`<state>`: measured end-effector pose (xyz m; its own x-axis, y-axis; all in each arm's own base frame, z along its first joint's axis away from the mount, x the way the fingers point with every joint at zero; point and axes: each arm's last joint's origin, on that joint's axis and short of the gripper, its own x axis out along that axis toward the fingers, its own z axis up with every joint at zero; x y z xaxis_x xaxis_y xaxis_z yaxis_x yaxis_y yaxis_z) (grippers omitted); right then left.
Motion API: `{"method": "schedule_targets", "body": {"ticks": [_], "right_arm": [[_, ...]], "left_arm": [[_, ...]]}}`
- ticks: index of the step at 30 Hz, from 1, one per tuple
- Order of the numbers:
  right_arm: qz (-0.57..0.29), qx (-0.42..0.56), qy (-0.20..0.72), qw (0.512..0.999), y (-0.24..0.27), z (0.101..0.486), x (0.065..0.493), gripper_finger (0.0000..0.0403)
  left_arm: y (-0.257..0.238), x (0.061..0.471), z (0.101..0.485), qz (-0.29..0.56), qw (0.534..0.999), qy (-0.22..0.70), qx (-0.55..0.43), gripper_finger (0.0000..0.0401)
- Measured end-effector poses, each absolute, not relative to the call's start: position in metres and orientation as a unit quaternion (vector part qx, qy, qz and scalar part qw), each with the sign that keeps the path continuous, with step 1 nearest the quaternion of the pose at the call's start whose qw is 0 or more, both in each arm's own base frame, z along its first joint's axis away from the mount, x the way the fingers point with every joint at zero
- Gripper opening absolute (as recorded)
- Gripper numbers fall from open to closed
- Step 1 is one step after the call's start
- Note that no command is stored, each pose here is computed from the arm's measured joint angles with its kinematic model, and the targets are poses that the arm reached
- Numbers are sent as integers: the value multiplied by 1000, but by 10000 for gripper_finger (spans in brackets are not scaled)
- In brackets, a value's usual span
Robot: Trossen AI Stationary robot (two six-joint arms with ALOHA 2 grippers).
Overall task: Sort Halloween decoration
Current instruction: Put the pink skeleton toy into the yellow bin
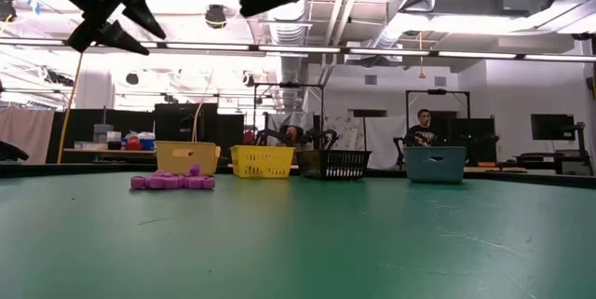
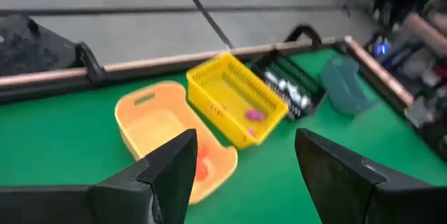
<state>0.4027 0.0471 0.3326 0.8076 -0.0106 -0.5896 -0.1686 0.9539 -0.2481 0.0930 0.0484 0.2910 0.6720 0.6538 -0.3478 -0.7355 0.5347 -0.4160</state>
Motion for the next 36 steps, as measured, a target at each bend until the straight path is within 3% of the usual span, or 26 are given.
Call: {"method": "schedule_targets", "body": {"ticks": [3,7,14,17,20,26,36], "right_arm": [[126,-128,317,931,36,323,403,148],[189,-33,334,923,13,299,388,148],[87,-1,158,984,-6,294,312,148],[11,-22,91,996,-11,286,277,148],[-8,-44,29,999,-11,277,259,148],[-2,-140,35,990,-9,258,262,148],[-3,-201,-13,979,1,265,286,148]], "left_arm": [[50,94,295,411,867,44,-278,232],[50,96,302,383,869,-2,-314,232],[45,104,327,230,949,-53,-211,232],[42,104,336,188,963,-87,-172,232],[42,104,341,183,964,-107,-158,232],[43,104,340,196,959,-109,-173,232],[45,106,338,208,926,-129,-287,232]]}}
